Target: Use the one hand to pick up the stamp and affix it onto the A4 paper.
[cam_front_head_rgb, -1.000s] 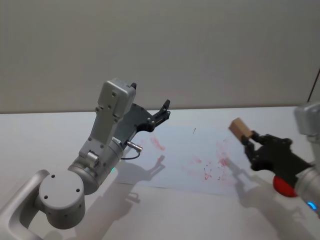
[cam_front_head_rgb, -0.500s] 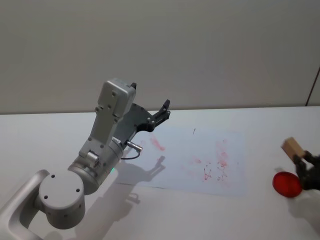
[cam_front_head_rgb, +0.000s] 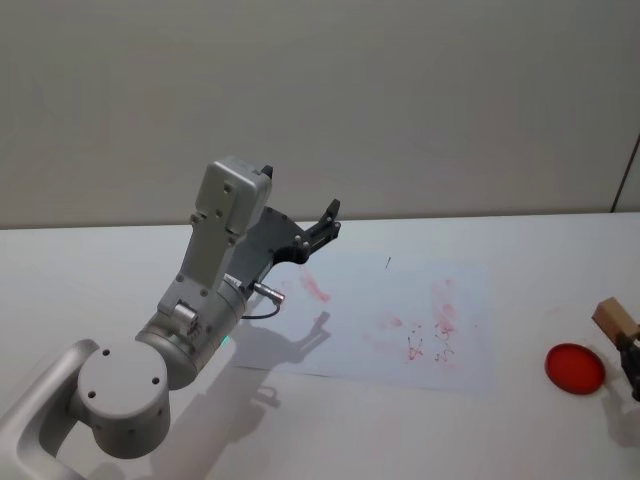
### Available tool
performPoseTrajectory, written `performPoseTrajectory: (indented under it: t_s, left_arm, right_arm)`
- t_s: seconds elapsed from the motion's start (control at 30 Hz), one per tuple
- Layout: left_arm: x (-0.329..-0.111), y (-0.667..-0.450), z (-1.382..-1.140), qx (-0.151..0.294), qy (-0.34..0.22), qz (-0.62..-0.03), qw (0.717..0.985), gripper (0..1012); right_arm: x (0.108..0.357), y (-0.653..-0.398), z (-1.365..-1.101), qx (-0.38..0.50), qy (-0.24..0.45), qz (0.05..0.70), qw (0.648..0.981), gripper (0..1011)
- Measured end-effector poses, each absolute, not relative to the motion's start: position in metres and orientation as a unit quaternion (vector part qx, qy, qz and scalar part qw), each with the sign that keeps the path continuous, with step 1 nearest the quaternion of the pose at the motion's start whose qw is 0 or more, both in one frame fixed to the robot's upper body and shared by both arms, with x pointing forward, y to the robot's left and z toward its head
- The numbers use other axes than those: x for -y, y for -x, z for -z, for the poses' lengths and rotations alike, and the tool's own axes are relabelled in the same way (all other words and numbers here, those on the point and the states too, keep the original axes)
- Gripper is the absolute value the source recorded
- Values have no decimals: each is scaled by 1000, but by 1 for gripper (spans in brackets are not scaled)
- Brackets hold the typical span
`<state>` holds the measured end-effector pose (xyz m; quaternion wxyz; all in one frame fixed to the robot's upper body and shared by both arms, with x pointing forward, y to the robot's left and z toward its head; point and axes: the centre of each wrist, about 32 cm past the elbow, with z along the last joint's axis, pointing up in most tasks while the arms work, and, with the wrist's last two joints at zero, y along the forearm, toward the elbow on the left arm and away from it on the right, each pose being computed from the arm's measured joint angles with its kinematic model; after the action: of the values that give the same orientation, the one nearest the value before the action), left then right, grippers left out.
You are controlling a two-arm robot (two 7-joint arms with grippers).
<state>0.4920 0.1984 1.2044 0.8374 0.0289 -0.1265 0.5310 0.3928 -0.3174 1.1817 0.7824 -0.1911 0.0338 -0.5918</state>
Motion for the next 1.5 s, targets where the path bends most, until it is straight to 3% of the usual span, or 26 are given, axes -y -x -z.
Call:
performPoseTrajectory:
  t_s: [1.4,1.5]
  left_arm:
    - [-198,-492,-1204,126,-29,-531,837,1001]
    - [-198,-492,-1204,126,-29,-531,837,1001]
  right_arm:
    - [301,-403,-1172,-61,218,552,803,204]
    - [300,-404,-1172,-61,218,550,804,248]
